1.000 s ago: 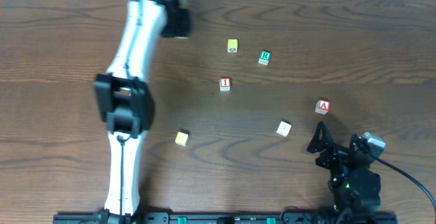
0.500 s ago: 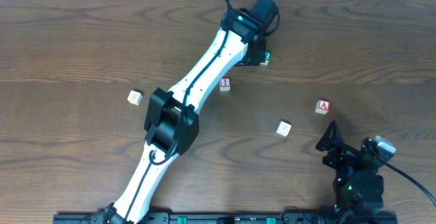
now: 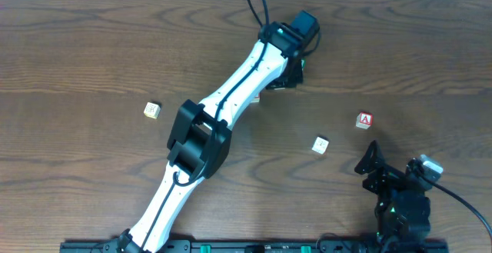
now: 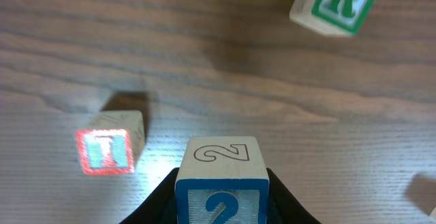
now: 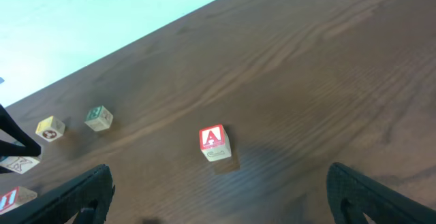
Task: Spell out Ai2
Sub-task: 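Carry the 2 block and set it right of the I block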
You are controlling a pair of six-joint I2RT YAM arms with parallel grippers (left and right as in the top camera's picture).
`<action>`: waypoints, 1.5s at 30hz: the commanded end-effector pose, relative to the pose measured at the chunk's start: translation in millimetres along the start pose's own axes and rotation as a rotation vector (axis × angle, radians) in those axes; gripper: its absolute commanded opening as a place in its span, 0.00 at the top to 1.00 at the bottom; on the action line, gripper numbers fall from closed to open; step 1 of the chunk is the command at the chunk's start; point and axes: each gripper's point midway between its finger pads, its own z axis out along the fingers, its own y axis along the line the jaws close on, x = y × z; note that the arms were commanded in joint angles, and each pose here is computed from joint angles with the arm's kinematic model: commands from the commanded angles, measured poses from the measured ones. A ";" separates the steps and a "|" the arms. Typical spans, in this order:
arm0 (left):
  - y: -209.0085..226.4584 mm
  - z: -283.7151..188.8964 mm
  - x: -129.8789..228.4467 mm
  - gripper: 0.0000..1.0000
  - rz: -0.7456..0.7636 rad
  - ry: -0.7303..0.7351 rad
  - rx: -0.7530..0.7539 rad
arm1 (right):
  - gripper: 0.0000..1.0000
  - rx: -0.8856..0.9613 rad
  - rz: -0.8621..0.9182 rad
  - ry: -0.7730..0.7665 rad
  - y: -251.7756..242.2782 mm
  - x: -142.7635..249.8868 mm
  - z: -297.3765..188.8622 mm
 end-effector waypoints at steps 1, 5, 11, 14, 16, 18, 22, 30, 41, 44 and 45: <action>10.7 17.7 7.5 0.94 -0.025 0.030 -0.049 | 0.01 0.015 0.004 -0.025 -2.0 -8.9 -3.9; 17.7 30.7 15.3 0.94 0.009 0.052 -0.076 | 0.01 0.015 0.004 -0.024 -2.1 -8.7 -3.9; 21.5 40.5 21.2 0.94 0.012 0.064 -0.092 | 0.01 0.015 0.004 -0.024 -2.1 -8.7 -3.9; 24.7 47.4 24.9 0.94 0.012 0.074 -0.101 | 0.01 0.015 0.004 -0.024 -2.1 -8.7 -3.9; 24.5 51.2 24.7 0.94 0.022 0.070 -0.097 | 0.01 0.015 0.004 -0.024 -2.1 -8.7 -3.9; 22.0 52.0 21.1 0.94 0.038 0.057 -0.084 | 0.01 0.015 0.003 -0.023 -2.1 -8.6 -3.8; 21.6 53.0 19.9 0.94 0.043 0.054 -0.081 | 0.01 0.014 0.003 -0.022 -1.9 -8.3 -3.8; 24.0 62.7 21.7 0.94 0.070 0.065 -0.093 | 0.01 0.011 0.001 -0.014 -1.5 -6.6 -3.8; 33.5 66.1 17.5 0.94 0.062 0.053 -0.130 | 0.01 0.008 0.001 -0.012 -1.1 -6.3 -3.8; 33.6 66.3 15.5 0.94 0.061 0.049 -0.126 | 0.01 0.008 0.001 -0.012 -1.1 -6.3 -3.8; 33.7 66.3 14.9 0.94 0.060 0.047 -0.125 | 0.01 0.008 0.001 -0.012 -1.1 -6.3 -3.8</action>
